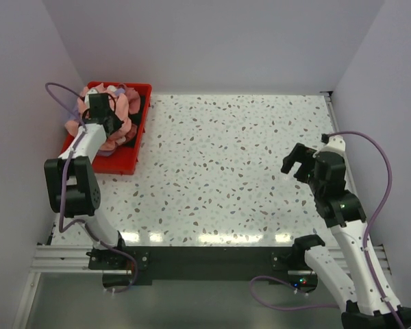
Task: Fold and stack the t-shirts
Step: Grab the tshirt from the pile, then move the tshirt to the center of the board
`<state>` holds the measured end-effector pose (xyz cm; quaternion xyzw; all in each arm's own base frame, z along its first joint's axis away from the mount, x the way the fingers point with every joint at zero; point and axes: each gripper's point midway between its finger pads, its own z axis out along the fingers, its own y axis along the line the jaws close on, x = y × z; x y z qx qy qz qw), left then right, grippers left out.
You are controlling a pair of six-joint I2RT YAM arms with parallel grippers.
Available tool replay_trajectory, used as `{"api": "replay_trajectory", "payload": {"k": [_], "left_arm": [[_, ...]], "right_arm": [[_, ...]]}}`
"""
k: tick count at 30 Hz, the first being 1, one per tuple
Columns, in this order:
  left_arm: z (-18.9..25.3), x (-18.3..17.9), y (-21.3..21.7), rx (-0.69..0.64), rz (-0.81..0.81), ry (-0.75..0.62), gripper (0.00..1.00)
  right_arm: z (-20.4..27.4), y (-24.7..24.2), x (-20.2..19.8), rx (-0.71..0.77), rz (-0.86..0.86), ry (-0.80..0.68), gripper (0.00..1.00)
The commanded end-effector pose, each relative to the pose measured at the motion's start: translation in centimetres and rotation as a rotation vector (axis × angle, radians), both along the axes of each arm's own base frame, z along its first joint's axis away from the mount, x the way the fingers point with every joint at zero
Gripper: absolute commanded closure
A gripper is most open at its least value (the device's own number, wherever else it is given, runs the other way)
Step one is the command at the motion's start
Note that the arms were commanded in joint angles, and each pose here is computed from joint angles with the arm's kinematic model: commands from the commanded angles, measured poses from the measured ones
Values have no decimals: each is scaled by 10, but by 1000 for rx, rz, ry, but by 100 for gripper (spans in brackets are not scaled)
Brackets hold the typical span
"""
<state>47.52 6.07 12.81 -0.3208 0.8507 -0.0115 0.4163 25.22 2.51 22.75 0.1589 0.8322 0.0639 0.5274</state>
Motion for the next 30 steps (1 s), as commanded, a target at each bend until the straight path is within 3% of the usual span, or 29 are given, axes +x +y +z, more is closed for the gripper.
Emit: {"api": "replay_trajectory", "payload": {"k": [1, 4, 9, 13, 21, 27, 30], "left_arm": [[78, 11, 7, 43, 10, -199, 100], [120, 3, -4, 27, -38, -314, 100], [225, -22, -20, 19, -102, -578, 100], [304, -44, -57, -67, -260, -774, 100], [448, -121, -127, -72, -552, -1135, 100], [511, -188, -202, -168, -888, -1327, 100], [525, -202, -221, -248, -1000, -1369, 100]], "right_arm": [[12, 5, 3, 10, 32, -51, 1], [13, 7, 2, 13, 43, -58, 1], [14, 9, 2, 19, 56, -64, 1], [18, 11, 1, 25, 68, -80, 1], [23, 13, 2, 41, 75, -126, 1], [25, 12, 1, 43, 70, -143, 1], [26, 12, 0, 43, 72, -148, 1]]}}
